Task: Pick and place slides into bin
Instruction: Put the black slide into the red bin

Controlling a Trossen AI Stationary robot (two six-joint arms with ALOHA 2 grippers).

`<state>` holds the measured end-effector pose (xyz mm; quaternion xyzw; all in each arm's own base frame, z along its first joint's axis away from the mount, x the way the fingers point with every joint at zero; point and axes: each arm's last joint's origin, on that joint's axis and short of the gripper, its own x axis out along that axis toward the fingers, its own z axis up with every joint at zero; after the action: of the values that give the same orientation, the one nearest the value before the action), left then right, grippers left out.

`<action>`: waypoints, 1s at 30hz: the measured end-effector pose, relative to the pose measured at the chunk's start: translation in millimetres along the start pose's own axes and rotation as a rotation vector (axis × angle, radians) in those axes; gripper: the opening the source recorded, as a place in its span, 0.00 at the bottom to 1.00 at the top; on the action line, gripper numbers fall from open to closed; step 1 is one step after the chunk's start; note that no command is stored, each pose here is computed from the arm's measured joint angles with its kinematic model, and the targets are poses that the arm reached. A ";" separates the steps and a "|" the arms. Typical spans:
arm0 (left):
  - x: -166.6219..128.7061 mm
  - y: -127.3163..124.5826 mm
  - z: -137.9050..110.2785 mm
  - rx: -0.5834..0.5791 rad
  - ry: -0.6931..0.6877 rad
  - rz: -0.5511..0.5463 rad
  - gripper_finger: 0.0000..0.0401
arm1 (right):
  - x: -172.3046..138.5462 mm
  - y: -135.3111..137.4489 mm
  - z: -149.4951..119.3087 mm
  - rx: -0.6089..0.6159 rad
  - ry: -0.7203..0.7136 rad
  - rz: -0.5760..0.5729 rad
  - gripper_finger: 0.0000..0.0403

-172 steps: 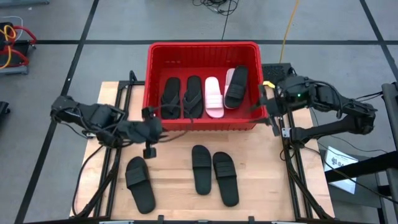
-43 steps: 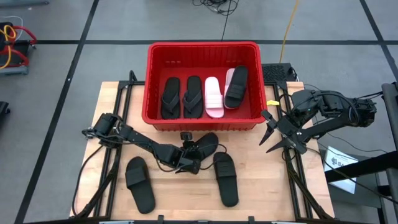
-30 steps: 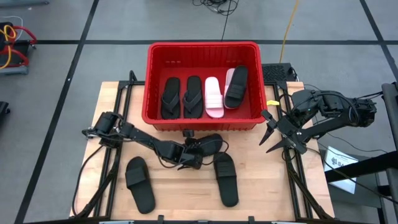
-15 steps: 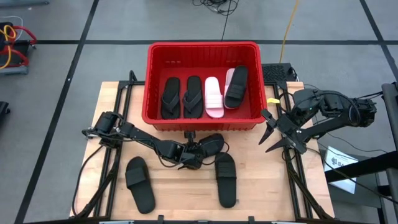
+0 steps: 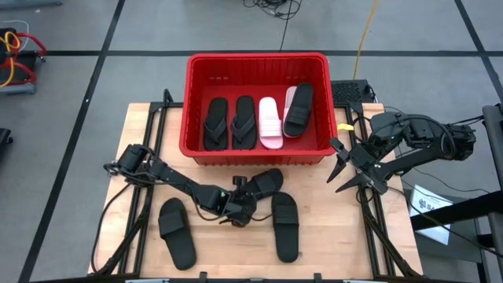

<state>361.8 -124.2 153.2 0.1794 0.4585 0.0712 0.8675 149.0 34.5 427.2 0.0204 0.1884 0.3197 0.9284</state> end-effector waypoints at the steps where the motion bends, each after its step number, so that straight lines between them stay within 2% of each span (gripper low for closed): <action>1: 0.1 0.2 0.3 0.023 -0.003 0.003 0.06 | 0.0 -0.1 0.0 0.000 0.000 0.000 0.35; 7: -0.6 -0.5 1.1 0.171 -0.011 0.008 0.15 | 0.0 0.0 0.0 0.000 0.000 0.000 0.35; 13: -2.8 0.2 4.2 0.334 -0.028 0.153 0.28 | 0.0 0.0 0.0 0.001 0.000 0.000 0.35; 17: -3.1 1.6 6.0 0.458 -0.024 0.208 0.33 | 0.0 0.0 0.0 0.001 0.000 0.000 0.35; 26: 1.6 12.6 11.3 0.486 -0.038 0.248 0.33 | 0.0 0.0 0.0 0.001 0.000 0.000 0.35; 30: 6.2 20.6 13.2 0.458 -0.052 0.219 0.33 | 0.0 0.0 0.0 0.001 0.000 0.000 0.35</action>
<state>377.0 -106.5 163.0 0.4218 0.4180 0.0544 0.8028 149.0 34.5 427.2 0.0210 0.1886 0.3198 0.9283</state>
